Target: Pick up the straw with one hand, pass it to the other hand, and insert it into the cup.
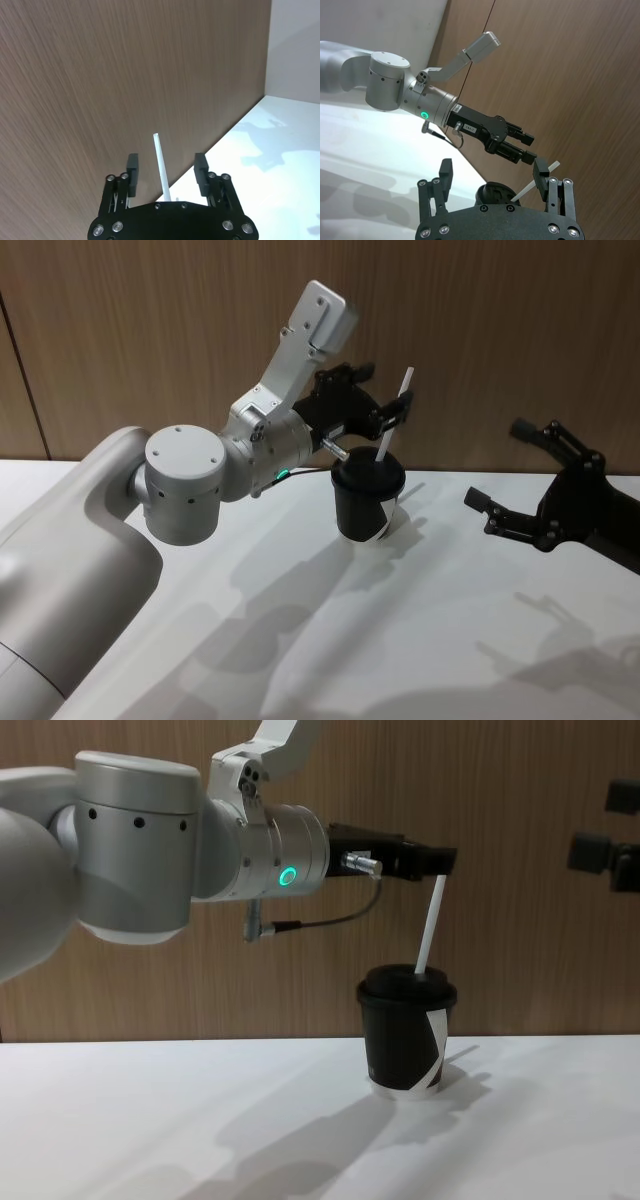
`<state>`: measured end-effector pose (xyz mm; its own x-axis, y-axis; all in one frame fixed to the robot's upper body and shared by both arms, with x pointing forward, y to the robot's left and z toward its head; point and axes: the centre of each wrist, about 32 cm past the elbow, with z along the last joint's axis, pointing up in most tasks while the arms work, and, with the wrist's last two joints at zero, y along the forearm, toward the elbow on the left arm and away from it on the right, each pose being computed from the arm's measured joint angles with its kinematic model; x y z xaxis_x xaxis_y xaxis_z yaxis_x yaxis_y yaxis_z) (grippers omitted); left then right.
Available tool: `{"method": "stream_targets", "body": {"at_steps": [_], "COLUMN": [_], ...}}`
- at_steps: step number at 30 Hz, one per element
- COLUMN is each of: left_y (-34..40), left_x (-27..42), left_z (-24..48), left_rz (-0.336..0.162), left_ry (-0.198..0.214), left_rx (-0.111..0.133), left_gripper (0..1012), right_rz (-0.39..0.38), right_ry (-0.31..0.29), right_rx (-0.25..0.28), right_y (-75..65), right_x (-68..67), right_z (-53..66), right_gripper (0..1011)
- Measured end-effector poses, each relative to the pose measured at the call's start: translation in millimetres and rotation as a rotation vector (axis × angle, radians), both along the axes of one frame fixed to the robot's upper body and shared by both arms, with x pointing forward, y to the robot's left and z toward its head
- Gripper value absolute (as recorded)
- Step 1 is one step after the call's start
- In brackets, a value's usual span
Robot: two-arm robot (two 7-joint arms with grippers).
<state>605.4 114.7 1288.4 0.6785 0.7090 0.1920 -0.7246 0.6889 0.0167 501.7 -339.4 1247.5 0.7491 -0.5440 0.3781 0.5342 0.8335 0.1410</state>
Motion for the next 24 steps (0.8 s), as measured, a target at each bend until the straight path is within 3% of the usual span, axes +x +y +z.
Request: {"method": "stream_targets", "body": {"at_steps": [8, 13, 24], "left_y": [1.9, 6.5, 21.0], "left_x": [-0.6, -3.1, -11.5], "left_z": [-1.8, -4.5, -13.4], "left_rz": [0.003, 0.002, -0.005], "left_ry": [-0.002, -0.018, -0.07], "left_rx": [-0.004, -0.012, -0.035], "left_gripper": [912, 1002, 1003], "right_rz": [-0.002, -0.013, -0.067], "right_ry": [0.002, 0.009, 0.038], "right_rx": [0.003, 0.028, 0.151], "right_y": [0.3, 2.1, 13.9], "right_x": [0.1, 0.3, 2.4], "right_z": [0.5, 2.6, 15.9], "right_gripper": [1001, 1001, 1001]}}
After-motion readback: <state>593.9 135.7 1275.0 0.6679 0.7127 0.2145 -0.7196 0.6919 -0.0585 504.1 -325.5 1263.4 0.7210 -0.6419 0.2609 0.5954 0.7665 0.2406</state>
